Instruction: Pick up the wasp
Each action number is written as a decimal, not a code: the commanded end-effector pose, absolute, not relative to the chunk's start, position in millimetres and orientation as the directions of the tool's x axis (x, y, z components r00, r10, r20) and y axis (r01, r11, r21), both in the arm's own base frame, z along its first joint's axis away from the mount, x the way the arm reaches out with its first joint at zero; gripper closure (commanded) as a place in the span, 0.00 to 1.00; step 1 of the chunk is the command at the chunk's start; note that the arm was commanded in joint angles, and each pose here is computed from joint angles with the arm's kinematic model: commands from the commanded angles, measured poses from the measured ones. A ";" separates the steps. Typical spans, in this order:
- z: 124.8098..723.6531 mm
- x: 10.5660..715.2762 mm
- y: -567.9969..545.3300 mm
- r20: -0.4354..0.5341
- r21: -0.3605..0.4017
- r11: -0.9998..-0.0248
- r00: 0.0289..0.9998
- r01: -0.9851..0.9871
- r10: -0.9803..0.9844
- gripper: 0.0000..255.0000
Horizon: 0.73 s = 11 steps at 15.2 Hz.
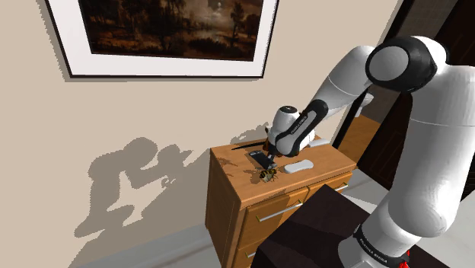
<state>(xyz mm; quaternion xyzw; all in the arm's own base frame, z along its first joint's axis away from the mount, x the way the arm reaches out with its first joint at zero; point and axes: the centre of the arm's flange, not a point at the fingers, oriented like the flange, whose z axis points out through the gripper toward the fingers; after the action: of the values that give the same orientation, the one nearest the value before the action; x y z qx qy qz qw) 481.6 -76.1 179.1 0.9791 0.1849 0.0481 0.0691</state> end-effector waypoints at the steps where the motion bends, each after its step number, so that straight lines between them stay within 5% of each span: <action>1: 154.4 497.2 -78.4 0.071 0.168 -0.913 0.919 0.371 0.387 0.00; 11: 91.1 510.1 -82.7 0.071 0.183 -0.904 0.912 0.386 0.404 0.00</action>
<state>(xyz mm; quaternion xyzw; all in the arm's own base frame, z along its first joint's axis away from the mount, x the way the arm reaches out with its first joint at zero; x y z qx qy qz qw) 510.1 -82.4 98.0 0.9743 0.2027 0.0535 0.0827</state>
